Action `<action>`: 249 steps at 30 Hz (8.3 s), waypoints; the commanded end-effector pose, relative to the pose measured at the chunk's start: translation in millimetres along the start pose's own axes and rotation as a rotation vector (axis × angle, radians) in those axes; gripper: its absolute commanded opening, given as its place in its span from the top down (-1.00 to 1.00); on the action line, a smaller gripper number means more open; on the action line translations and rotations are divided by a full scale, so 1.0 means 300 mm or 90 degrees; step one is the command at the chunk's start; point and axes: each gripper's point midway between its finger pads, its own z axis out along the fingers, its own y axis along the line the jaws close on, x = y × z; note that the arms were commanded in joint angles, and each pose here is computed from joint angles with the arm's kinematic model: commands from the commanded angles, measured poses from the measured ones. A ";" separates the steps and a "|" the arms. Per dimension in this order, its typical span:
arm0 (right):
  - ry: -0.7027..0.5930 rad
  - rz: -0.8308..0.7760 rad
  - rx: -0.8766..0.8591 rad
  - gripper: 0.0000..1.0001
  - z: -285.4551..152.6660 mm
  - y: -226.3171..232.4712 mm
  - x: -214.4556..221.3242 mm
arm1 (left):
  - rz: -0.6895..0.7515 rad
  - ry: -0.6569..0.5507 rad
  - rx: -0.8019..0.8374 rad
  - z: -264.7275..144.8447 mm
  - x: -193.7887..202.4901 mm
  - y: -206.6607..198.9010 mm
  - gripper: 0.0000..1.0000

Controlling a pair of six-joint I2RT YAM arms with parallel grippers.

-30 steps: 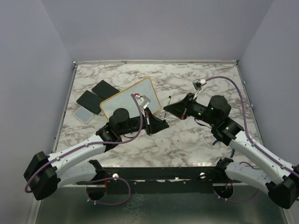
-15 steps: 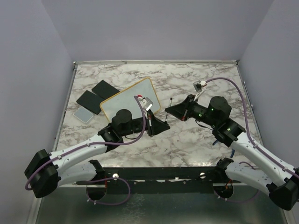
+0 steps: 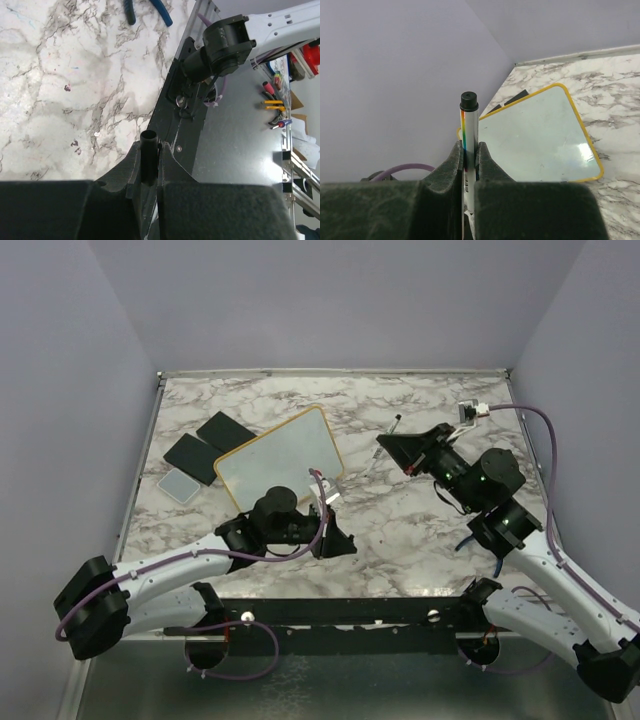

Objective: Write a sentence on the whiteboard
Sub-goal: Open the whiteboard marker at the center of the board, then place the pen cap at the center of the board, then write a sentence on the whiteboard.

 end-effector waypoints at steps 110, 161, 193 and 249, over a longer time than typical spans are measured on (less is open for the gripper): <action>0.002 -0.130 -0.185 0.99 0.041 0.050 0.122 | 0.206 -0.118 -0.090 -0.149 -0.607 0.025 -0.52; -0.187 -0.210 -0.210 0.99 0.314 0.167 0.350 | -0.055 -0.343 -0.883 -1.059 -0.520 0.739 -0.98; -0.199 -0.261 -0.187 0.99 0.544 0.241 0.597 | -0.128 -0.348 -0.897 -1.126 -0.461 0.807 -0.97; -0.147 -0.297 -0.195 0.99 0.729 0.237 0.813 | -0.126 -0.334 -0.872 -1.103 -0.454 0.815 -0.68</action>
